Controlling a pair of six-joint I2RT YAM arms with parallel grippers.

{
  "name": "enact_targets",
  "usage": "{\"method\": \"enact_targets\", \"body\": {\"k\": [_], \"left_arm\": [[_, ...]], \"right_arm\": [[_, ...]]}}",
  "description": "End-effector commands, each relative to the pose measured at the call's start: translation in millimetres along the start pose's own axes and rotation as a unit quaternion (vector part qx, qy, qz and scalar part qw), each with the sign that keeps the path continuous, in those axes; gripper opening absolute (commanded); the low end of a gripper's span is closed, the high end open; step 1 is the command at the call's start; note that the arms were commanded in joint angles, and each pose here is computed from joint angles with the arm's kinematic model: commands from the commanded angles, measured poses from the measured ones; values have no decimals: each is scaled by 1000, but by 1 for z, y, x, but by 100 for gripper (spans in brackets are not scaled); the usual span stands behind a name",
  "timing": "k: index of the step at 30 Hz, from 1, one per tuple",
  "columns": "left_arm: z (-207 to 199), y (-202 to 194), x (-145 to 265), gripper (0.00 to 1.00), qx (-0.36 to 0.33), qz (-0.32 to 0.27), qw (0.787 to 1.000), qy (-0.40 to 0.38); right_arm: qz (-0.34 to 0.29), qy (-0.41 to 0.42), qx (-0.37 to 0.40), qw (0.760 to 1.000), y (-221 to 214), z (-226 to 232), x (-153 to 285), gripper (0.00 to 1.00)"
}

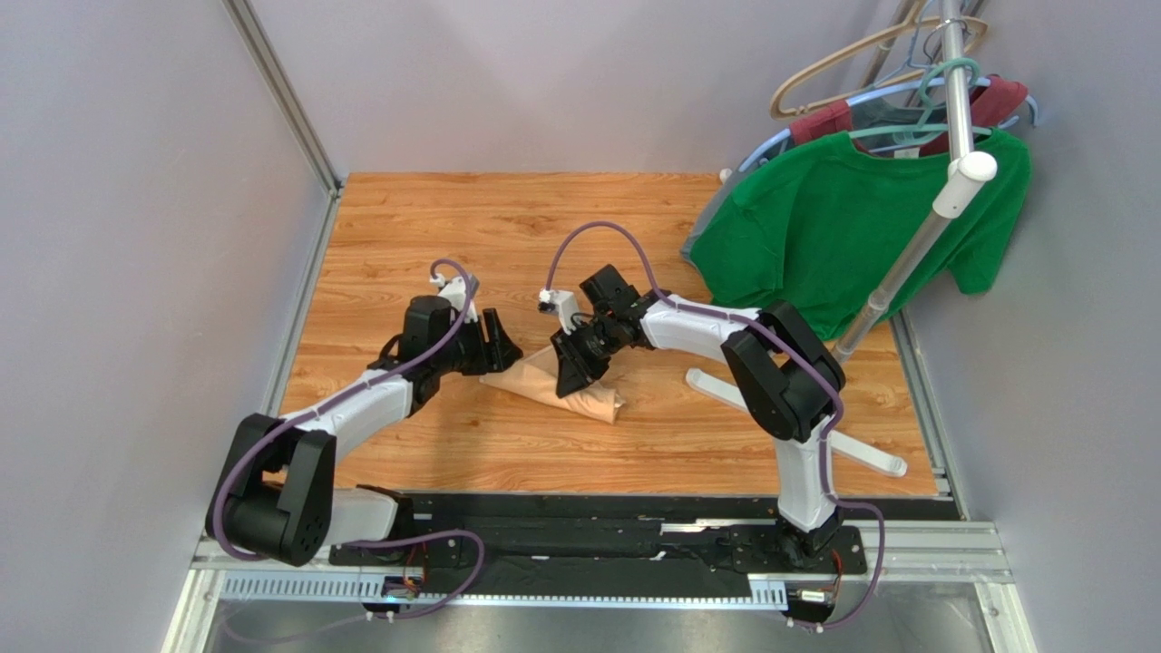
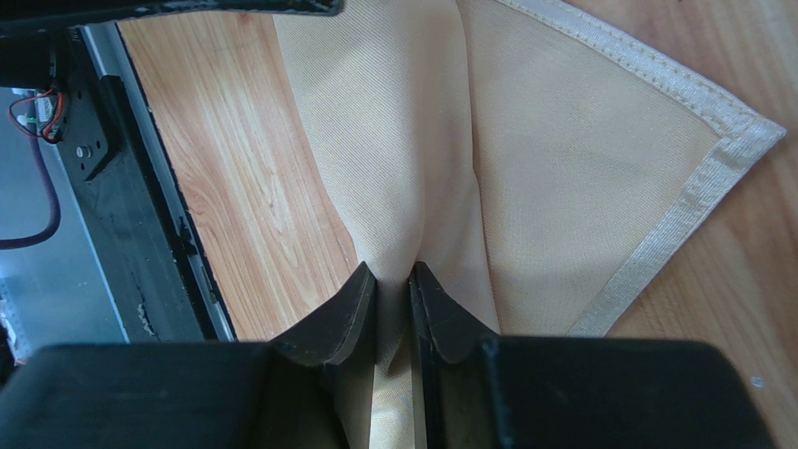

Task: Fold the napkin, place the utensils inside, and roll it up
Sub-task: Roll the napkin with the utensil

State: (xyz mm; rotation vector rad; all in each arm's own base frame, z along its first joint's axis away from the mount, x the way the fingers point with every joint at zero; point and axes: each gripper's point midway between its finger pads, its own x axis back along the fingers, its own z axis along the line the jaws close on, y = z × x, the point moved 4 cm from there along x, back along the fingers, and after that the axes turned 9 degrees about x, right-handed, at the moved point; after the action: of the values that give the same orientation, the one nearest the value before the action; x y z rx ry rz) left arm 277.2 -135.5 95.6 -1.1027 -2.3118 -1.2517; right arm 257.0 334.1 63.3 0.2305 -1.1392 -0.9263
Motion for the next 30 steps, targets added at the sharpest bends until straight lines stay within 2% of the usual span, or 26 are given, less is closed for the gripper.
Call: {"method": "enact_targets", "body": {"k": [1,2,3,5,6,11,12,15,19,25,26,30], "left_arm": [[-6,13,-7,64,-14,-19,999,-23],[-6,12,-8,62,-13,-16,1000,-21],[-7,13,-9,52,-15,-13,1000,-25],[-4,9,-11,42,-10,-2,1000,-18],[-3,9,-12,33,-7,1,1000,-15],[5,-5,-14,17,6,35,999,4],[4,-4,-15,10,6,40,999,2],[9,-12,-15,0,12,56,998,10],[14,-14,-13,0,16,57,998,30],[14,-12,-14,0,25,65,997,42],[14,-11,-14,0,25,65,997,42],[14,-12,-15,0,26,77,996,46]], "right_arm": [[121,-5,-72,990,-70,-6,-14,19],[120,-5,-70,990,-69,-6,-14,20],[119,-7,-71,990,-68,-7,-13,20],[115,-10,-70,991,-64,-8,-12,21],[114,-11,-71,991,-63,-8,-11,21],[108,-15,-71,992,-56,-11,-10,22],[106,-15,-71,992,-54,-11,-9,22],[104,-19,-71,992,-52,-13,-8,22],[101,-25,-68,992,-48,-13,-6,32],[69,-65,-43,995,-26,-10,15,56],[63,-75,-37,994,-22,-9,19,63],[23,-115,-3,993,2,-7,40,72]]}}
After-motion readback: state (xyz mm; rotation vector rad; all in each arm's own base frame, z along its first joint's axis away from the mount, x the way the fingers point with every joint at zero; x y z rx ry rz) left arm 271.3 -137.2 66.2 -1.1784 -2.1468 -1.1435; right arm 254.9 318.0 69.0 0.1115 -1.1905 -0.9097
